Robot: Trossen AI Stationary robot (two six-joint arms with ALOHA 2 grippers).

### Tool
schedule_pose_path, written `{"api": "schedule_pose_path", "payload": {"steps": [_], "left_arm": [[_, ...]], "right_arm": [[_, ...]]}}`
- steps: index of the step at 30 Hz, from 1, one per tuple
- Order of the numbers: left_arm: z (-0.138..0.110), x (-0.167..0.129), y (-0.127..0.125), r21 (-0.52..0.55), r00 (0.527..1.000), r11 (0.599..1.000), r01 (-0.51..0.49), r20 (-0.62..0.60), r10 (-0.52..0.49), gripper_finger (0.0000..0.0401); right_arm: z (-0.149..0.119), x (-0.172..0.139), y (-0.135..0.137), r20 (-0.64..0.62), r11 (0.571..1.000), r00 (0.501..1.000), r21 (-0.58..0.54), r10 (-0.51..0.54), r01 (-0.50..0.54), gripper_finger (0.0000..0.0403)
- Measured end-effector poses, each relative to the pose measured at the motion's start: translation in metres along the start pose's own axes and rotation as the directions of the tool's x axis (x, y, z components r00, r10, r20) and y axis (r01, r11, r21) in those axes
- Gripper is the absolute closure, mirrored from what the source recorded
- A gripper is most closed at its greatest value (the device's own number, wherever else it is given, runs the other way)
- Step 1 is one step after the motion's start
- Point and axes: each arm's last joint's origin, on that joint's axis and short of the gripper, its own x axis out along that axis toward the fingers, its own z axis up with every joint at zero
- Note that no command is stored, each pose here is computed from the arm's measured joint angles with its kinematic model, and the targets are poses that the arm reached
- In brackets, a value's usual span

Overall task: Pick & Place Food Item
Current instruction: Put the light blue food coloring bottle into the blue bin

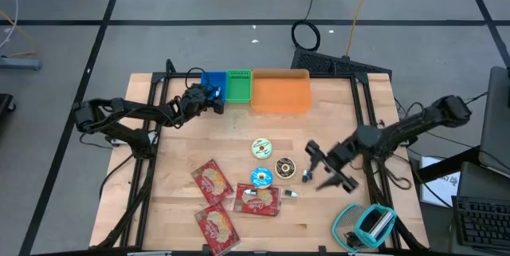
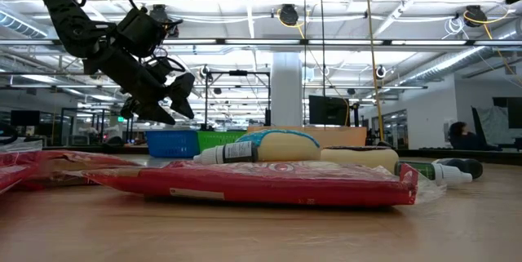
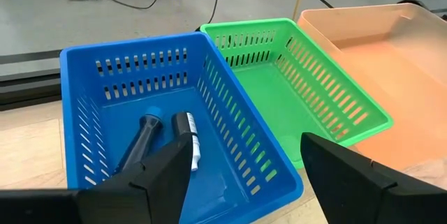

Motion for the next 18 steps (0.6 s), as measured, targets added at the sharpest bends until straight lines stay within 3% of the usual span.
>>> {"api": "schedule_pose_path", "payload": {"steps": [2,5,7,8,10,12,15,18], "left_arm": [[0.0,0.0,0.0,0.0,1.0,1.0,0.0,0.0,0.0,0.0132],[0.0,0.0,0.0,0.0,1.0,1.0,0.0,0.0,0.0,0.0132],[0.0,0.0,0.0,0.0,1.0,1.0,0.0,0.001,0.0,0.0132],[0.0,0.0,0.0,0.0,1.0,1.0,0.0,0.001,0.0,0.0132],[0.0,0.0,0.0,0.0,1.0,1.0,0.0,0.001,0.0,0.0132],[0.0,0.0,0.0,0.0,1.0,1.0,0.0,0.001,0.0,0.0132],[0.0,0.0,0.0,0.0,1.0,1.0,0.001,0.001,-0.001,0.0132],[0.0,0.0,0.0,0.0,1.0,1.0,0.001,0.001,-0.001,0.0132]], "right_arm": [[-0.004,0.008,0.01,0.009,1.0,1.0,-0.016,-0.003,0.003,0.0206],[-0.011,0.023,0.02,-0.103,0.983,0.979,-0.065,-0.175,0.169,0.0206],[-0.014,0.036,0.022,-0.252,0.936,0.902,-0.08,-0.352,0.343,0.0206],[-0.016,0.04,0.021,-0.334,0.891,0.83,-0.083,-0.447,0.446,0.0206],[-0.02,0.045,0.02,-0.481,0.761,0.64,-0.096,-0.599,0.641,0.0206],[-0.025,0.044,0.016,-0.595,0.6,0.439,-0.093,-0.673,0.794,0.0206],[-0.039,0.04,0.009,-0.752,0.376,0.2,-0.068,-0.628,0.924,0.0206],[-0.061,0.031,0.004,-0.87,0.186,0.031,-0.071,-0.493,0.98,0.0206]]}}
